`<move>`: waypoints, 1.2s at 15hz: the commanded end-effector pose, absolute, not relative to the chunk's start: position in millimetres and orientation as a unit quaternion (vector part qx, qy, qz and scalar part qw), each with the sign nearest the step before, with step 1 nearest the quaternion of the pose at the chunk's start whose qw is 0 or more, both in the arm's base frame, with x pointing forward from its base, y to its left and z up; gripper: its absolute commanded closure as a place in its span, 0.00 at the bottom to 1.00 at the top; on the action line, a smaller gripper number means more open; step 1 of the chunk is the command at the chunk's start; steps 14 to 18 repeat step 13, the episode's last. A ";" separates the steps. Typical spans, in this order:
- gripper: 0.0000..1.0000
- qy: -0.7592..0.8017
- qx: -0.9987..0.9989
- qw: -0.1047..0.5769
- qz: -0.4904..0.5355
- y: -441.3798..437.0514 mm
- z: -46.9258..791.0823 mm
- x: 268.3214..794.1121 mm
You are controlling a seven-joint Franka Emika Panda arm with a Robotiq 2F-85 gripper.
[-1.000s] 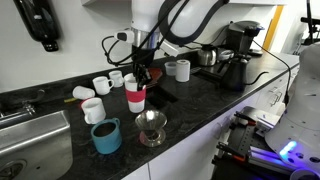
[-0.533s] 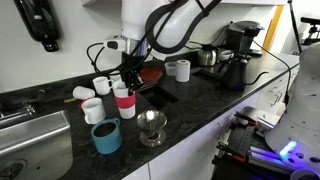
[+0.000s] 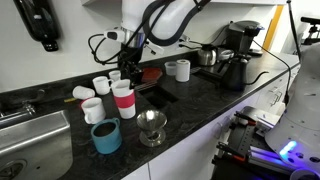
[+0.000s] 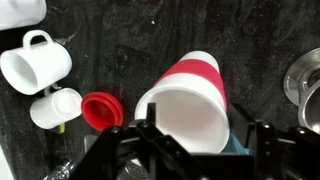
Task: Move the white cup with pink to the left
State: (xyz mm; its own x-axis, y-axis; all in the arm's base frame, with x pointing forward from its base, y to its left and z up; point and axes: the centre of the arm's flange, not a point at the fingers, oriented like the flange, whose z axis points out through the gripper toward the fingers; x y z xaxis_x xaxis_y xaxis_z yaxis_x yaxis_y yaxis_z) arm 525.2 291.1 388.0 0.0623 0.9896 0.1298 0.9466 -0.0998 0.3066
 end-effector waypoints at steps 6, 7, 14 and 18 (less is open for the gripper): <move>0.00 0.573 0.796 0.008 0.194 281.0 439.1 525.2; 0.00 0.563 0.804 -0.005 0.193 279.5 447.3 521.0; 0.00 0.554 0.811 -0.013 0.187 276.8 447.9 515.5; 0.00 0.554 0.811 -0.013 0.187 276.8 447.9 515.5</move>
